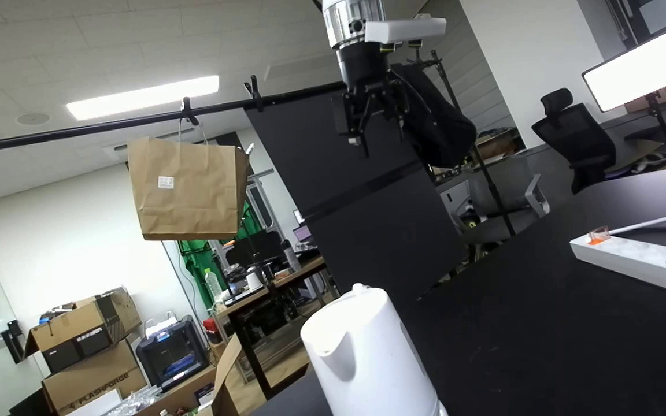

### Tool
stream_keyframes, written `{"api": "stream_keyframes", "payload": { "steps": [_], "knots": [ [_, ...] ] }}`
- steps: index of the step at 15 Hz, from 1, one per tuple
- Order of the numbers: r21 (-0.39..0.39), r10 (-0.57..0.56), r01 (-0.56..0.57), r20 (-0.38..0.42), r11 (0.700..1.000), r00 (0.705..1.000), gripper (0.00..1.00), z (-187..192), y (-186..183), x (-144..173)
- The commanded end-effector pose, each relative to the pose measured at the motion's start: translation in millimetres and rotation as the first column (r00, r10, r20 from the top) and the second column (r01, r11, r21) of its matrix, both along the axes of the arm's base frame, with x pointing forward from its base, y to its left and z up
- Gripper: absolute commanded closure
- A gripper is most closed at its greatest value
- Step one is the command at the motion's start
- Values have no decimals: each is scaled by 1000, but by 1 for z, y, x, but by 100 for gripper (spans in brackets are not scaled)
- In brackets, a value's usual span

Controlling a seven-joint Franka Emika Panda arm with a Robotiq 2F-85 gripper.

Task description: Turn on the kettle

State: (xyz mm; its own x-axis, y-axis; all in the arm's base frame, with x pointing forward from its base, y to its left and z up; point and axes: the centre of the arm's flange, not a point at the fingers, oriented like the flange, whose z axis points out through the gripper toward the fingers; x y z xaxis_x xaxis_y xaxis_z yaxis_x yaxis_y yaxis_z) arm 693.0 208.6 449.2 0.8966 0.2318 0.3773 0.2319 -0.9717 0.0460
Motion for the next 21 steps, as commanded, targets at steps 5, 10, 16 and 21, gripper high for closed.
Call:
{"api": "stream_keyframes", "payload": {
  "steps": [5, 10, 16, 21],
  "knots": [
    [97, 65, -59, -65, 994, 996, 66, -9, 32, 62],
    [148, 97, -78, -131, 986, 987, 100, -16, 40, 70],
    [162, 123, -91, -201, 983, 972, 99, -32, 39, 50],
    [171, 134, -97, -220, 980, 966, 99, -35, 39, 52]
  ]
}}
